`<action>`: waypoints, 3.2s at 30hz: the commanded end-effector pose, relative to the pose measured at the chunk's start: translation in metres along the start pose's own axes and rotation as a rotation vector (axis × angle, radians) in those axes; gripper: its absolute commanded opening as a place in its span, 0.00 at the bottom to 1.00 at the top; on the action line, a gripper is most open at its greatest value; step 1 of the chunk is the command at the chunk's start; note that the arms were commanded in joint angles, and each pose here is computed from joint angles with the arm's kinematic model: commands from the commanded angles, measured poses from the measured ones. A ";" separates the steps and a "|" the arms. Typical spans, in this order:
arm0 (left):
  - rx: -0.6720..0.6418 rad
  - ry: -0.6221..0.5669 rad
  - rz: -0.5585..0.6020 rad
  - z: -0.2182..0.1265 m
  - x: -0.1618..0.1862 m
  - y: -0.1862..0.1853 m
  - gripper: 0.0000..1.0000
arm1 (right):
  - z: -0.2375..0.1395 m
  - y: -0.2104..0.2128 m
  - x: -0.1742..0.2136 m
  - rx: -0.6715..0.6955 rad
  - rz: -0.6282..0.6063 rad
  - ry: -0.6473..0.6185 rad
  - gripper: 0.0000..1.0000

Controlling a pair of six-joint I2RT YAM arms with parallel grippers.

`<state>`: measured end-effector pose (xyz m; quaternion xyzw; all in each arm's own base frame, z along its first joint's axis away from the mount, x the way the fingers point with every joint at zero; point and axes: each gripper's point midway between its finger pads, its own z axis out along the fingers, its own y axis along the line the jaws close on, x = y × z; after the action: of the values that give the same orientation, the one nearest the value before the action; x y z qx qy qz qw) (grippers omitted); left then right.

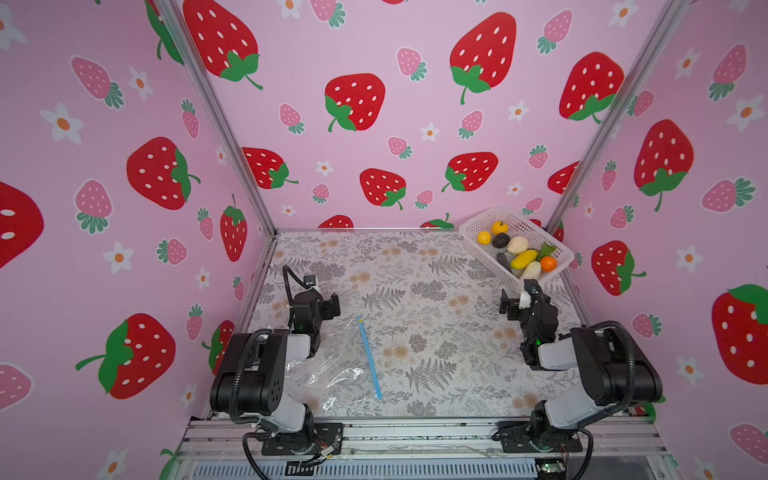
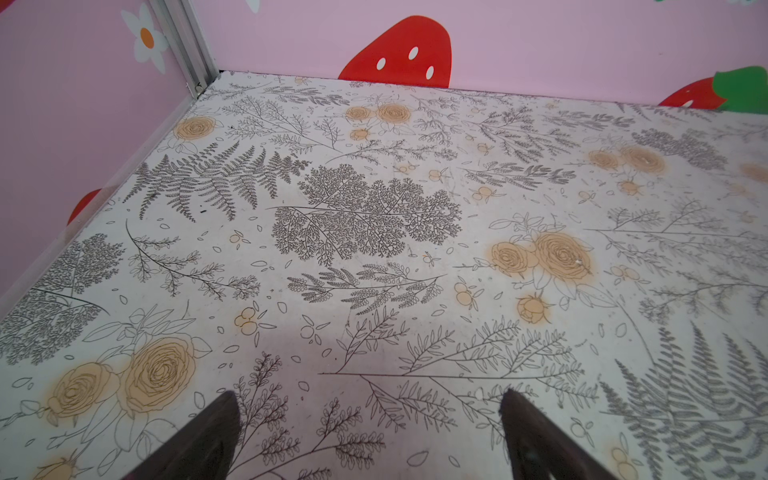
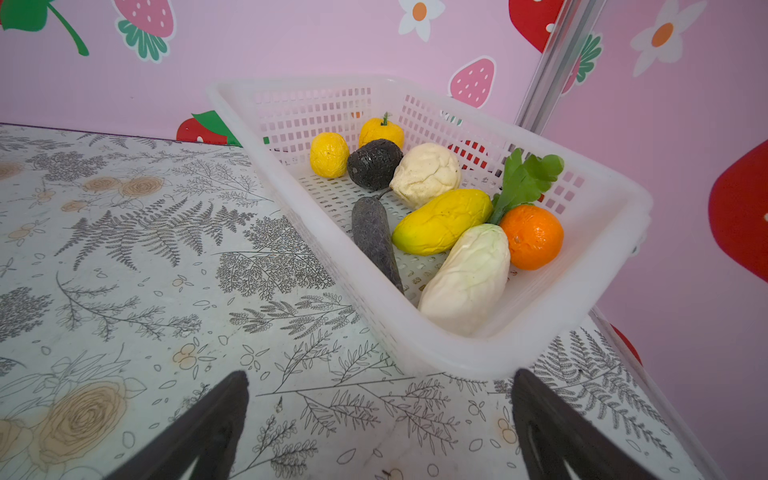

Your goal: Place the food in the zip-top bag and seal the zipper

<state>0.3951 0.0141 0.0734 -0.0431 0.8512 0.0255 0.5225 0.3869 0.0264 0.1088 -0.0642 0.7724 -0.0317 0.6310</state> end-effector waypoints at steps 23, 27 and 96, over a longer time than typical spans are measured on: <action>0.009 -0.042 0.002 0.001 -0.014 -0.001 0.99 | -0.004 0.002 -0.010 -0.025 0.004 -0.049 0.99; 0.010 -0.042 0.002 0.001 -0.014 -0.001 0.99 | -0.003 0.002 -0.010 -0.023 0.004 -0.046 0.99; 0.188 0.498 -0.121 0.037 -0.096 -0.197 0.97 | 0.142 0.023 -0.105 0.119 0.356 0.395 0.99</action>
<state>0.4967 -0.1707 0.1395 -0.0363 0.9403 -0.0887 0.3265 0.5408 0.0646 0.1996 0.1153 0.8542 0.0273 0.5062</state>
